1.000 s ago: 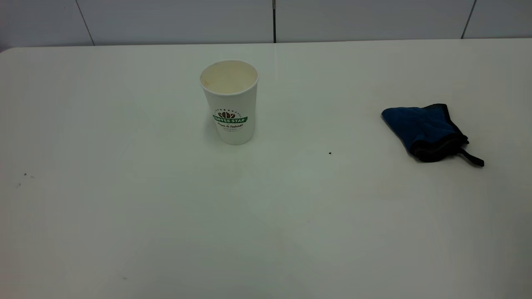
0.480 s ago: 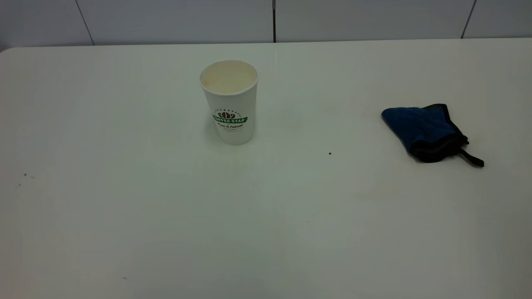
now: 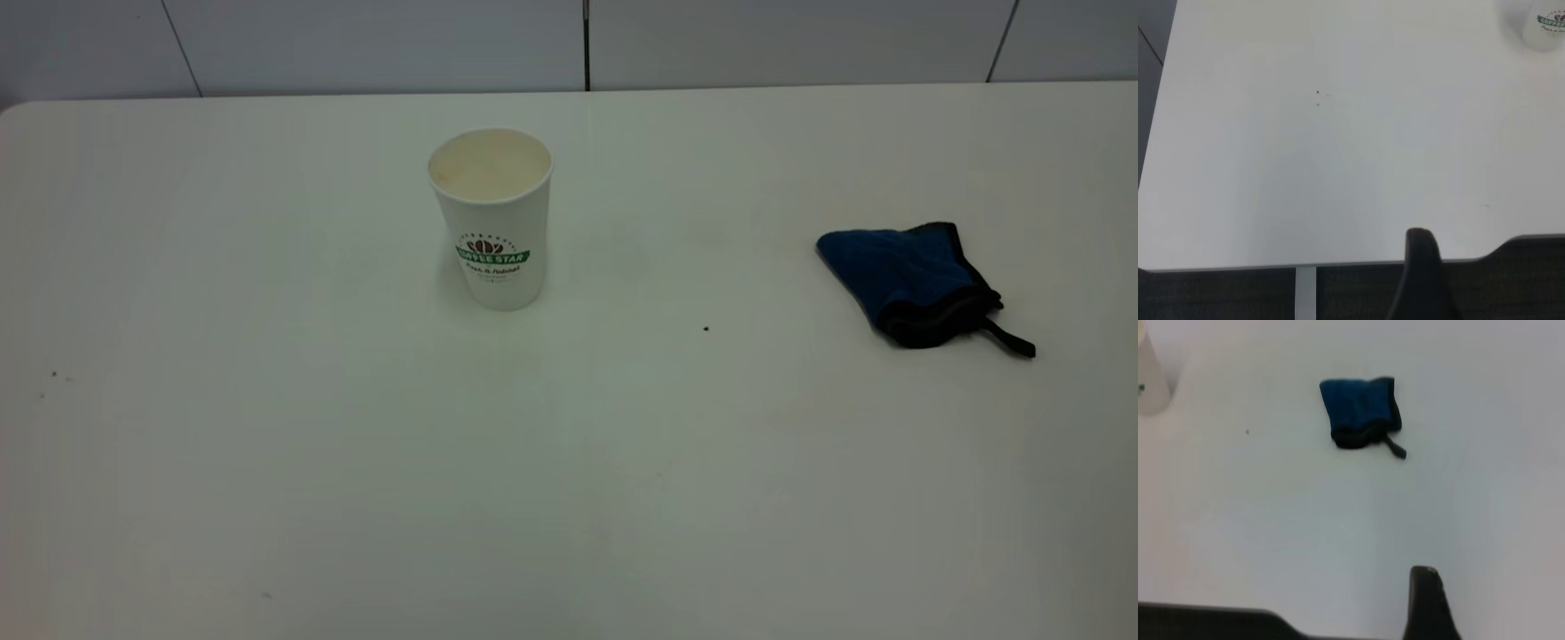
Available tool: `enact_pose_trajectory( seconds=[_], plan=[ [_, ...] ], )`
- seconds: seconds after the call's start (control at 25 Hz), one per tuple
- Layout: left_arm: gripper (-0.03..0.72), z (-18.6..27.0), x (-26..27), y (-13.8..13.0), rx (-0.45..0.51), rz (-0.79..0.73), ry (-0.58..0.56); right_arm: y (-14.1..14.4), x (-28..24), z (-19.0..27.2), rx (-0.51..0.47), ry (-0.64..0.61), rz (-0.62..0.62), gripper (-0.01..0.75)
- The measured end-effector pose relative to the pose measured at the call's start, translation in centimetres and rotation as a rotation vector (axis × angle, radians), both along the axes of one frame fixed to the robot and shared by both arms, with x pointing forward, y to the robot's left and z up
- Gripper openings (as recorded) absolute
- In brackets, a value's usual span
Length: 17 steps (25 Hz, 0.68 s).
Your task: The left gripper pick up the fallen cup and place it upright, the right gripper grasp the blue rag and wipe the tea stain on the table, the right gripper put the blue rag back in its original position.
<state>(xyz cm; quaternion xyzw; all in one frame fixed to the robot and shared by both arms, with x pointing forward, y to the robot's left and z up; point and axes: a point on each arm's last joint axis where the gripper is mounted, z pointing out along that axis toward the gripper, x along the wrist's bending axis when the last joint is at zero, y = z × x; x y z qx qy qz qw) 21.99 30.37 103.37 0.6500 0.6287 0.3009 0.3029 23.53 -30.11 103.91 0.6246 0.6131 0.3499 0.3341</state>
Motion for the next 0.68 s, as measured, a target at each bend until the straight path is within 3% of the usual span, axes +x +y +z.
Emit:
enact_pose_trajectory(
  seconds=[0.68],
  plan=[
    [0.564, 0.0, 0.0, 0.0, 0.0, 0.0, 0.0, -0.01, -0.26, -0.02, 0.0, -0.016, 0.0, 0.535]
  ],
)
